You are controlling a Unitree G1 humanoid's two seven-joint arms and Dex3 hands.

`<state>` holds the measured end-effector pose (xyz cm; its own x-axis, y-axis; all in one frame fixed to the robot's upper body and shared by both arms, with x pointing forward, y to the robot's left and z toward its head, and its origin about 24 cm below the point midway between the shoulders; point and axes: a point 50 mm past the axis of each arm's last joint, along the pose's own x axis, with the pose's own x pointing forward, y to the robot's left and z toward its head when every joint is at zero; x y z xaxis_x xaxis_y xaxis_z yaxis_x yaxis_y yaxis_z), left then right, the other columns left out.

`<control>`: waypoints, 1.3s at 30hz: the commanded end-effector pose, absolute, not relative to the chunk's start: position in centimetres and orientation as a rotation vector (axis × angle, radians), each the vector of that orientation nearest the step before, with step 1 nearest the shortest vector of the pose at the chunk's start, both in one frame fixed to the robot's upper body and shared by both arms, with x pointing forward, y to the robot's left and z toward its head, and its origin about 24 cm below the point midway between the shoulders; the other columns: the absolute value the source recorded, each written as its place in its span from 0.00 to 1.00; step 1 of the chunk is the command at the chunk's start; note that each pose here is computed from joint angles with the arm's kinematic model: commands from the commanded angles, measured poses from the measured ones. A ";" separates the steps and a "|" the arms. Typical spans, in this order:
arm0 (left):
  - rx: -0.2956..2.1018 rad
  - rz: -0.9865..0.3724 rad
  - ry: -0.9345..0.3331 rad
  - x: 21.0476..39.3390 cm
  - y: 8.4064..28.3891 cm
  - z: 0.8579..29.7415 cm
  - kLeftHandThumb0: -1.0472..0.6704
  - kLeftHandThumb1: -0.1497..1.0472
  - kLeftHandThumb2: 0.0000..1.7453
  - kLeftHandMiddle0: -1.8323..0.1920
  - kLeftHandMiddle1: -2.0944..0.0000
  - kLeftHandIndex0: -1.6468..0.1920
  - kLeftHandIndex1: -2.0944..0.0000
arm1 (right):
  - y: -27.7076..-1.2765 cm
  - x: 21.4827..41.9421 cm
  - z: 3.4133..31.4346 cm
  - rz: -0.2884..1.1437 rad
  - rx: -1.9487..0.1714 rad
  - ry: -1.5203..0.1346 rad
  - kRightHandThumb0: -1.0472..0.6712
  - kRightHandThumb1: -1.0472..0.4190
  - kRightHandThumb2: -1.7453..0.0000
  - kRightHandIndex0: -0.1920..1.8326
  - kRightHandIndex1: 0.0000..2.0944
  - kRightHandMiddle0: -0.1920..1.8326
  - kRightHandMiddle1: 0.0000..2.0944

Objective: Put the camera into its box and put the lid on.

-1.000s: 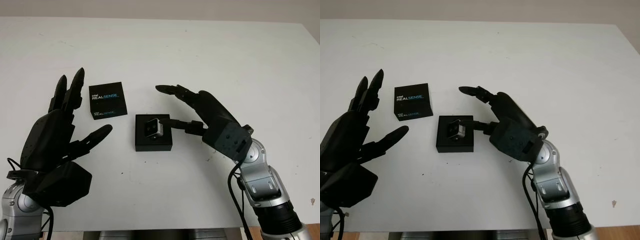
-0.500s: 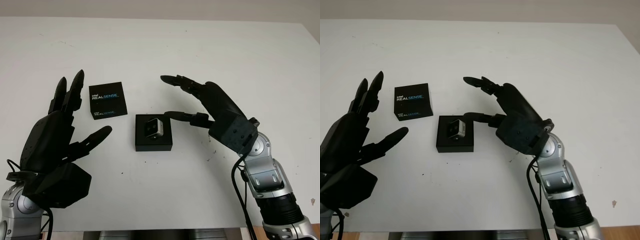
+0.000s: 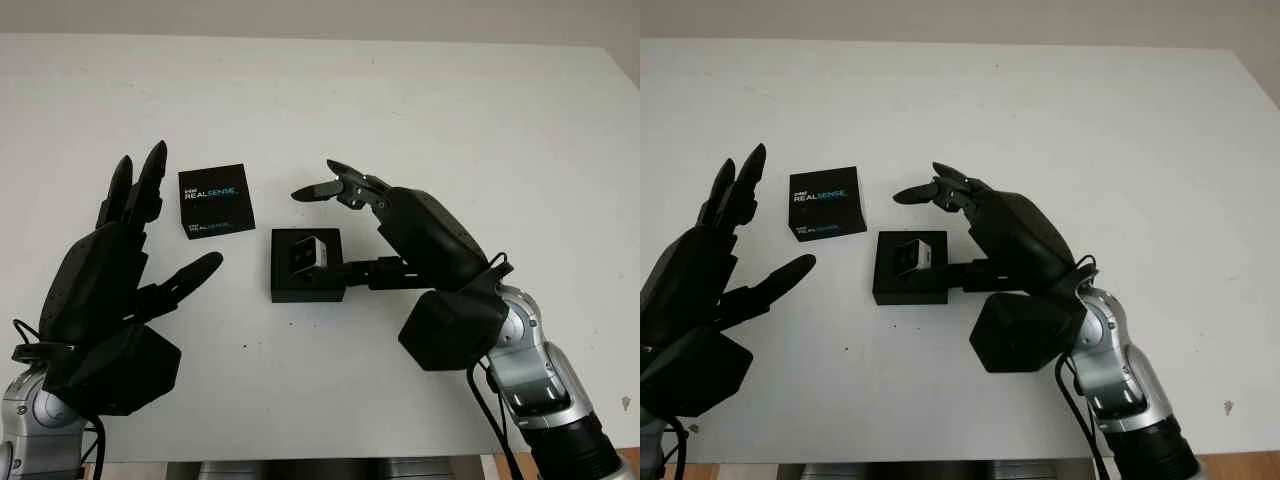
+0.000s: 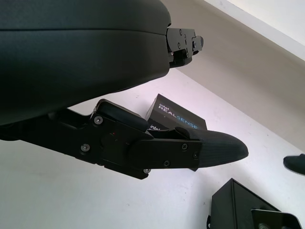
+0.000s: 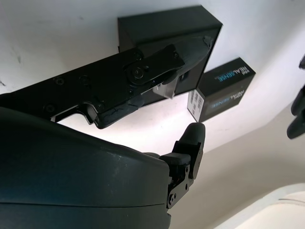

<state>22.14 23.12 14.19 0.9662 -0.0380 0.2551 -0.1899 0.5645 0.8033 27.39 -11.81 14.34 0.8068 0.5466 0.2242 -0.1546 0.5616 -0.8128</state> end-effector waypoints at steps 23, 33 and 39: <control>0.990 0.087 -0.270 22.1 23.2 14.5 0.13 1.00 0.25 1.00 1.00 0.96 0.97 | -11.7 28.8 10.9 0.242 -0.801 -0.418 0.22 0.09 0.97 0.23 0.04 0.19 0.47; 1.000 0.093 -0.268 22.1 23.2 14.6 0.12 1.00 0.25 1.00 1.00 0.95 0.97 | -11.8 28.8 10.7 0.267 -0.787 -0.419 0.24 0.10 0.97 0.25 0.04 0.22 0.50; 0.983 0.096 -0.267 22.1 23.3 14.6 0.12 1.00 0.24 1.00 1.00 0.95 0.97 | -11.9 28.7 10.6 0.319 -0.800 -0.425 0.22 0.10 0.97 0.24 0.04 0.22 0.48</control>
